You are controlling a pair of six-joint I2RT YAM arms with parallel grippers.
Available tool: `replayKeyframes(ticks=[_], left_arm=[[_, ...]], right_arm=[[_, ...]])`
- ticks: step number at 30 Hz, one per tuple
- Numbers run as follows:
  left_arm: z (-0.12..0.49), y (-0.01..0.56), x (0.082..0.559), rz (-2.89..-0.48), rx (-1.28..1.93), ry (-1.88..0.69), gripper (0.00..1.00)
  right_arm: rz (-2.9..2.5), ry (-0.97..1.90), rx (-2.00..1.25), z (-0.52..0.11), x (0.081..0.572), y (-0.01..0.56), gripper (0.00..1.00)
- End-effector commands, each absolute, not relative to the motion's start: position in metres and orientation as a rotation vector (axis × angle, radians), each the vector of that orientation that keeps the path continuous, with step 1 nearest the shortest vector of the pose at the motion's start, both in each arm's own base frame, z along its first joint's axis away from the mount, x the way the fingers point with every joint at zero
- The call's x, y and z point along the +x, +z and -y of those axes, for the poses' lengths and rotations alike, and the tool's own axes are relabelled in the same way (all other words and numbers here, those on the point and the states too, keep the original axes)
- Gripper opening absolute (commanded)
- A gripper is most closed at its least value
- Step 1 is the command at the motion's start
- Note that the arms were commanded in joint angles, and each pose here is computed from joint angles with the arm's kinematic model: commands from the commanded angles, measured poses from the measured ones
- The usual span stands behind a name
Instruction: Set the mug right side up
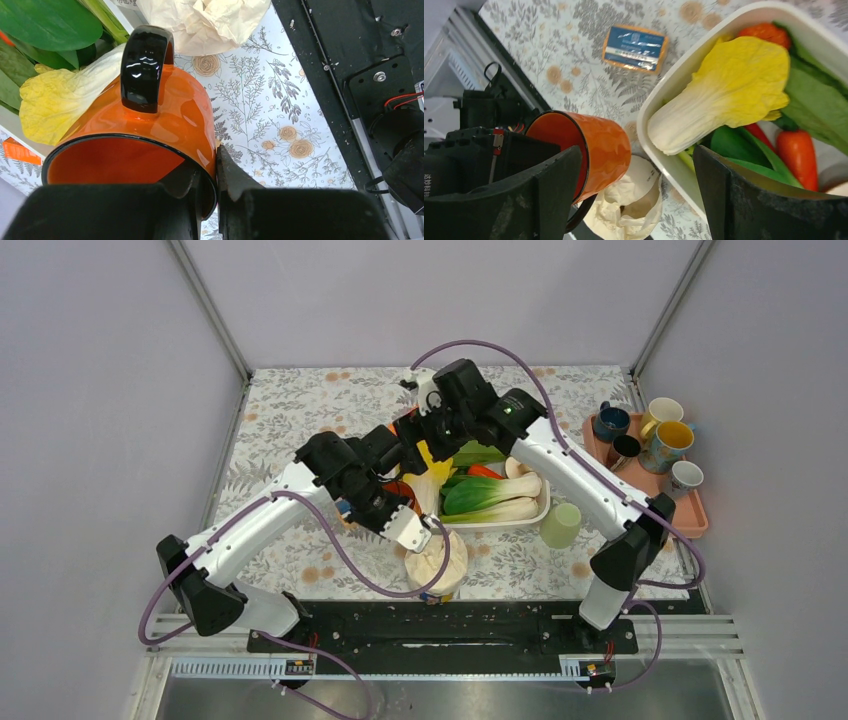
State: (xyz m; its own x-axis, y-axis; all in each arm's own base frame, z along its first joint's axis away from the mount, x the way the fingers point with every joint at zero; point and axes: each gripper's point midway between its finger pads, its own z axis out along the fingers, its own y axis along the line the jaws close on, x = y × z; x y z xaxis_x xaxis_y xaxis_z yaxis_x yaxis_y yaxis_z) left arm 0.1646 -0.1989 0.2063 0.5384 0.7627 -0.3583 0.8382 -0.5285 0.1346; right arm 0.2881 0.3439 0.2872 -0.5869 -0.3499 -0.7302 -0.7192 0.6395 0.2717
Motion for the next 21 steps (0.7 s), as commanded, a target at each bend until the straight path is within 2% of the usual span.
replayKeyframes(ticks=[1,6,15,18,21], left_arm=[[0.207,0.231,0.174,-1.213,2.465,-0.266,0.00],[0.209,0.234,0.176,-1.208,2.456,-0.253,0.00],[0.213,0.236,0.179,-1.206,2.442,-0.224,0.00],[0.215,0.237,0.181,-1.210,2.427,-0.217,0.00],[0.218,0.238,0.190,-1.240,2.377,-0.174,0.00]], right_arm=[[-2.205,0.889,-0.977,-0.361,0.253,0.298,0.90],[-2.294,0.863,-1.016,-0.363,0.246,0.268,0.85],[-2.378,0.710,-1.055,-0.370,0.252,0.231,0.68],[-2.378,0.673,-1.058,-0.375,0.257,0.225,0.49],[-2.365,0.620,-1.031,-0.372,0.266,0.224,0.14]])
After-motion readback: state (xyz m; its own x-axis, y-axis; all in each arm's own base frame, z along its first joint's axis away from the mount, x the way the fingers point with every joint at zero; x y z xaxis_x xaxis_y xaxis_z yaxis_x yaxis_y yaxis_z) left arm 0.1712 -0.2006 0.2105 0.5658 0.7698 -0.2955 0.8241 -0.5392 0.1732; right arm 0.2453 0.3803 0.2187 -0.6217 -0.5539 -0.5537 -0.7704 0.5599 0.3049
